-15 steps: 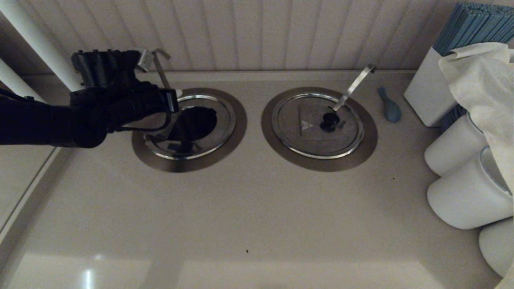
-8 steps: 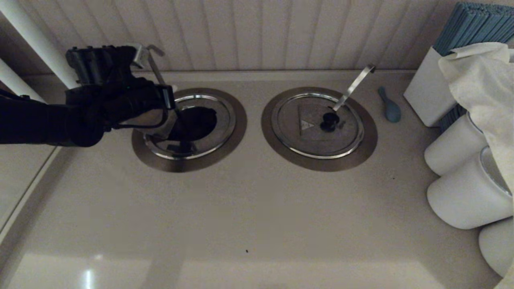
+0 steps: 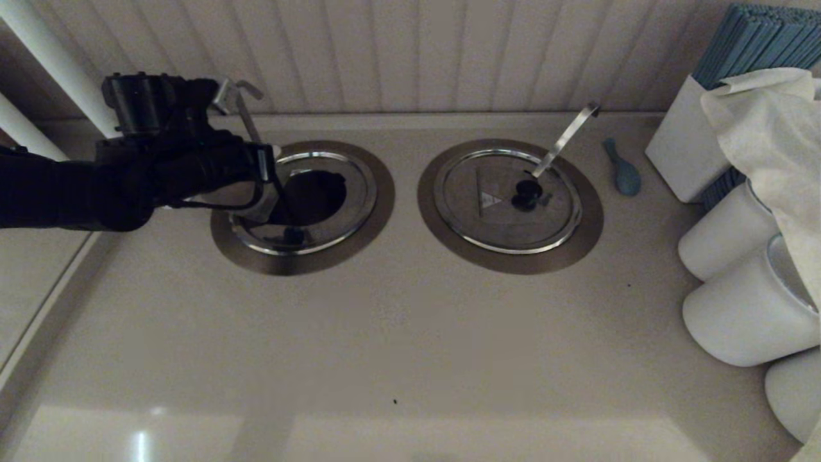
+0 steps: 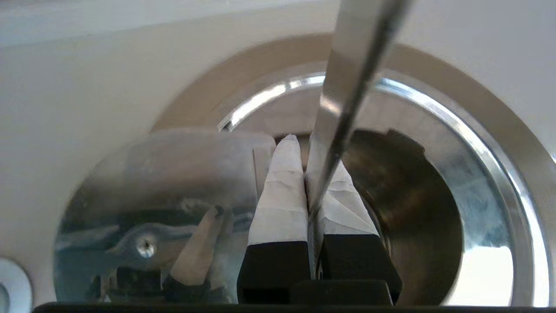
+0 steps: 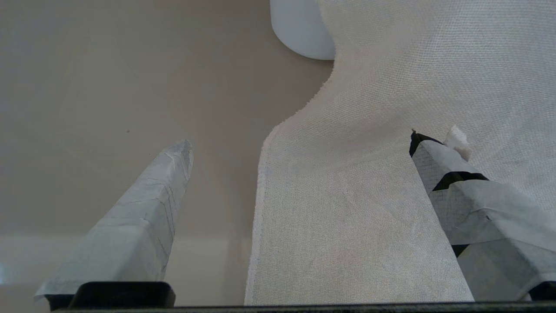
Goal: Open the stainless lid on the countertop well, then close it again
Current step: Stir with a spoon
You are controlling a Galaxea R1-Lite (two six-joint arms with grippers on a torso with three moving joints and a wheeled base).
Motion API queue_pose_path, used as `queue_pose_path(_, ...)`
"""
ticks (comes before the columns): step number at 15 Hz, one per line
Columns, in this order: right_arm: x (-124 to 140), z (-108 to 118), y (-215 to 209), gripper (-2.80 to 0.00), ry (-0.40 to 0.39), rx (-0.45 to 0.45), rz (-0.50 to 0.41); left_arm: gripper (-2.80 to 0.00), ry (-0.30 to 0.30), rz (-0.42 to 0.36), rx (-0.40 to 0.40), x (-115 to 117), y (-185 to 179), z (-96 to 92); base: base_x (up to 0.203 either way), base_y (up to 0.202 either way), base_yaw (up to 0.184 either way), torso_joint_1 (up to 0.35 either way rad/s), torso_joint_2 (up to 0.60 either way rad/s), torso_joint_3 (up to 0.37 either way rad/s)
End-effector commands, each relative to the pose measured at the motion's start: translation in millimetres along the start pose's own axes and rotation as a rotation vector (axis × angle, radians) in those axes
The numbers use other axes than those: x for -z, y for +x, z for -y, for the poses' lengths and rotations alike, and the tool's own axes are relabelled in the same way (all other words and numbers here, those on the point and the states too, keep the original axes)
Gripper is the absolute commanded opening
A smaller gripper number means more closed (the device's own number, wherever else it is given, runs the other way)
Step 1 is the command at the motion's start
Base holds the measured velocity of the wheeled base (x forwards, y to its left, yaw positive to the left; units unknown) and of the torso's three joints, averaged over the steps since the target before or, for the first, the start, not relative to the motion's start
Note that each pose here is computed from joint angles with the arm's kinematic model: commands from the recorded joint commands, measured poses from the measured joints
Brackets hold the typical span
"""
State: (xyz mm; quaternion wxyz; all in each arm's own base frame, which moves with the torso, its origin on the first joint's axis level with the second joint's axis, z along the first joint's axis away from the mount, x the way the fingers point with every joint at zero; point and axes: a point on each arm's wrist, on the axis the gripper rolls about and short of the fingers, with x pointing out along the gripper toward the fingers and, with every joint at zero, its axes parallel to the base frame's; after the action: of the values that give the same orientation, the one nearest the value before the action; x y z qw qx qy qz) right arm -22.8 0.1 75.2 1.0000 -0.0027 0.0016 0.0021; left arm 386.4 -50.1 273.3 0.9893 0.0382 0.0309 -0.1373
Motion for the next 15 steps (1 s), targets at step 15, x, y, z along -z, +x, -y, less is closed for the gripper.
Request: queue_pose_path(15, 0.0, 0.0, 0.1, 0.0, -0.001, 0.0, -0.001, -2.8, -0.169, 0.038, -0.021, 5.2, 37.9, 51.9, 0.0, 0.0, 0.0, 0.0, 0.0, 0.0)
